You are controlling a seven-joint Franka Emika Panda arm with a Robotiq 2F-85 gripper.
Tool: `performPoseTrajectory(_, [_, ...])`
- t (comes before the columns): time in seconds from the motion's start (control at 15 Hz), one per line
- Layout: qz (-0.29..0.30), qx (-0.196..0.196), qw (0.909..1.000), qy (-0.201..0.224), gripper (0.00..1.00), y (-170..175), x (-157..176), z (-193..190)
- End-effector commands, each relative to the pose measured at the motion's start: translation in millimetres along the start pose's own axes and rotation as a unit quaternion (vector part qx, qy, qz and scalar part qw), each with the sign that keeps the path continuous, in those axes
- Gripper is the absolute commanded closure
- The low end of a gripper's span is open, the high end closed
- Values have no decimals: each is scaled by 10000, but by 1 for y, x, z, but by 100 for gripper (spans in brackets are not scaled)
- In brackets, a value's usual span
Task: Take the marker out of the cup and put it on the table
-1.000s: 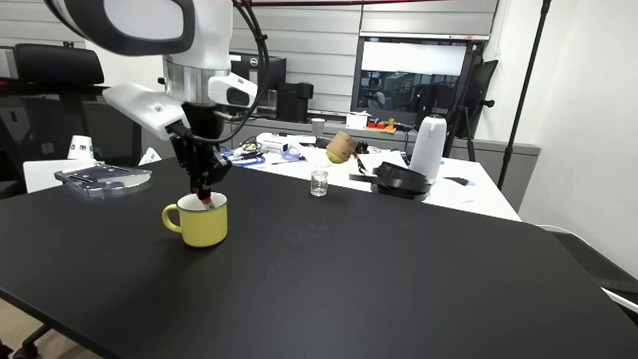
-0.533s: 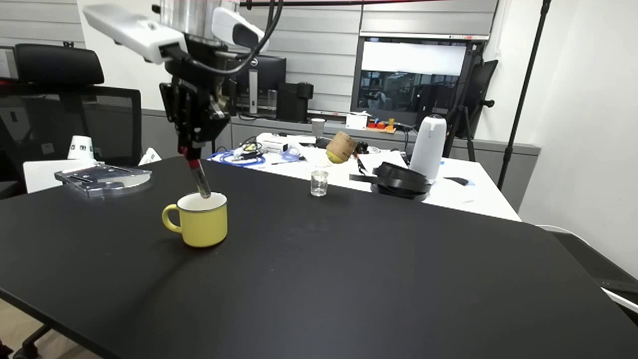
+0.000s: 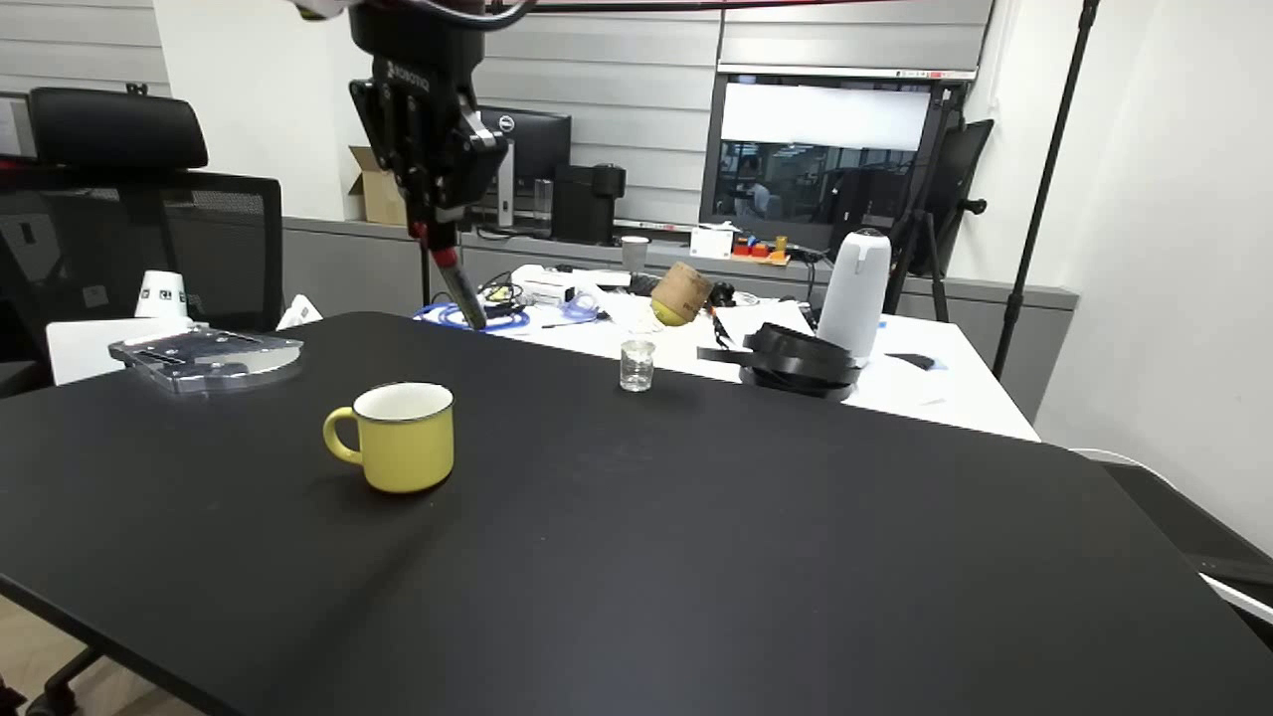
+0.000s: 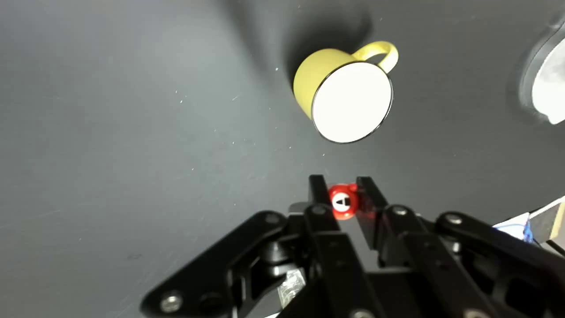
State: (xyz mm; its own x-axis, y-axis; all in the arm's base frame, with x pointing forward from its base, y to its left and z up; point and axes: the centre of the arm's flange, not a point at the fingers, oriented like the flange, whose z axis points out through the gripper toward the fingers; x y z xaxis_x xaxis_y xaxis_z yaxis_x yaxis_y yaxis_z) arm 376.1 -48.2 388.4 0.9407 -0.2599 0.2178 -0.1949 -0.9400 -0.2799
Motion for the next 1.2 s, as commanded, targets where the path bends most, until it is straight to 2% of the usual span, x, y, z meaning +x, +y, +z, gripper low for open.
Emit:
performPoseTrajectory(0.0, [137, -281, 9985, 438, 95, 16, 4, 36])
performPoseTrajectory(0.53, [247, -752, 9959, 442, 95, 38, 19, 135])
performPoseTrajectory(0.87, [166, -825, 9938, 724, 95, 37, 29, 168])
performPoseTrajectory(1.0, [95, -827, 9942, 675, 95, 33, 34, 177])
performPoseTrajectory(1.07, [63, -834, 9948, 580, 54, 31, 35, 181])
performPoseTrajectory(1.13, [42, -829, 9954, 482, 53, 30, 36, 186])
